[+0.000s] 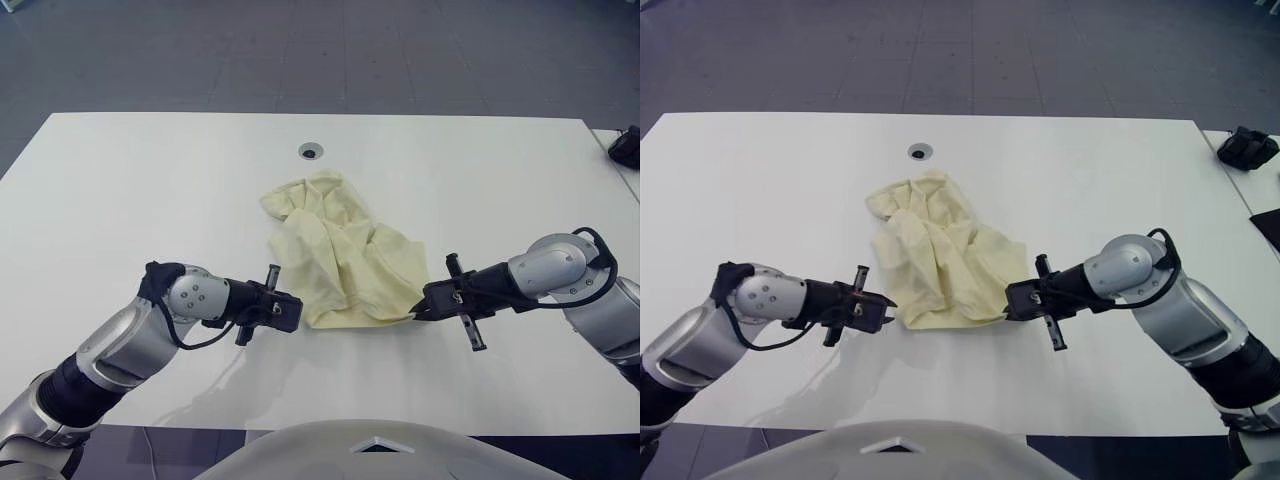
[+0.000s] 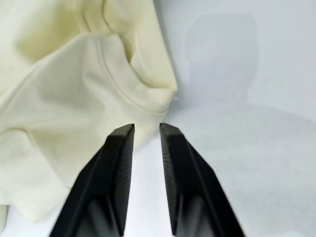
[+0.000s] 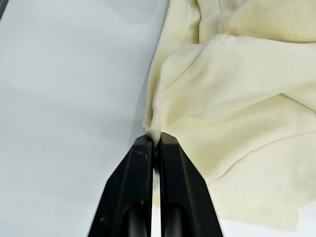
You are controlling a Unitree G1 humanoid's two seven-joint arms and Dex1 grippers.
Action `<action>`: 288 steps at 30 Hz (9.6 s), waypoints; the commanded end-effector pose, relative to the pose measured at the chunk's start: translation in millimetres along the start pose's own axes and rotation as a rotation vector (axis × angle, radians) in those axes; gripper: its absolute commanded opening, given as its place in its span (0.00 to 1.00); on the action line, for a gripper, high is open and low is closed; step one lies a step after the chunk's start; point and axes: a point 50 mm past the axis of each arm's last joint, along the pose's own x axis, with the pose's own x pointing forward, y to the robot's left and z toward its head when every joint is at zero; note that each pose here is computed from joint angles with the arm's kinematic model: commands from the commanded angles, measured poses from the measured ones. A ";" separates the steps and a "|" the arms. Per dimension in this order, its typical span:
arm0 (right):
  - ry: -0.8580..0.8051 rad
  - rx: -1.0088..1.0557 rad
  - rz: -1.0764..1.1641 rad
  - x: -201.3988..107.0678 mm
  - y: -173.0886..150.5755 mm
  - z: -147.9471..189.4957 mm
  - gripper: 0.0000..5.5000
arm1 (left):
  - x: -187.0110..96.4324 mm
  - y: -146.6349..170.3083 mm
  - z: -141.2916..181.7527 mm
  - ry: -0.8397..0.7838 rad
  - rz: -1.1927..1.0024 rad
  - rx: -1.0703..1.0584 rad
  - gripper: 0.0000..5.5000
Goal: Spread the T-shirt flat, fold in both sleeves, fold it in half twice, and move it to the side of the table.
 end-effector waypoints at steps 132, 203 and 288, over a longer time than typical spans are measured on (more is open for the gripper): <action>-0.004 -0.236 -1.397 -249.1 -202.4 85.4 0.00 | -210.7 266.2 57.2 0.415 1.316 0.414 0.00; -0.075 0.220 0.251 5.9 48.4 -12.2 0.00 | -6.7 -40.1 -29.2 0.105 -0.268 0.164 0.00; -0.215 0.617 -1.175 -78.6 -31.9 -46.5 0.98 | -15.1 -36.0 -108.1 -0.113 0.313 -1.324 0.83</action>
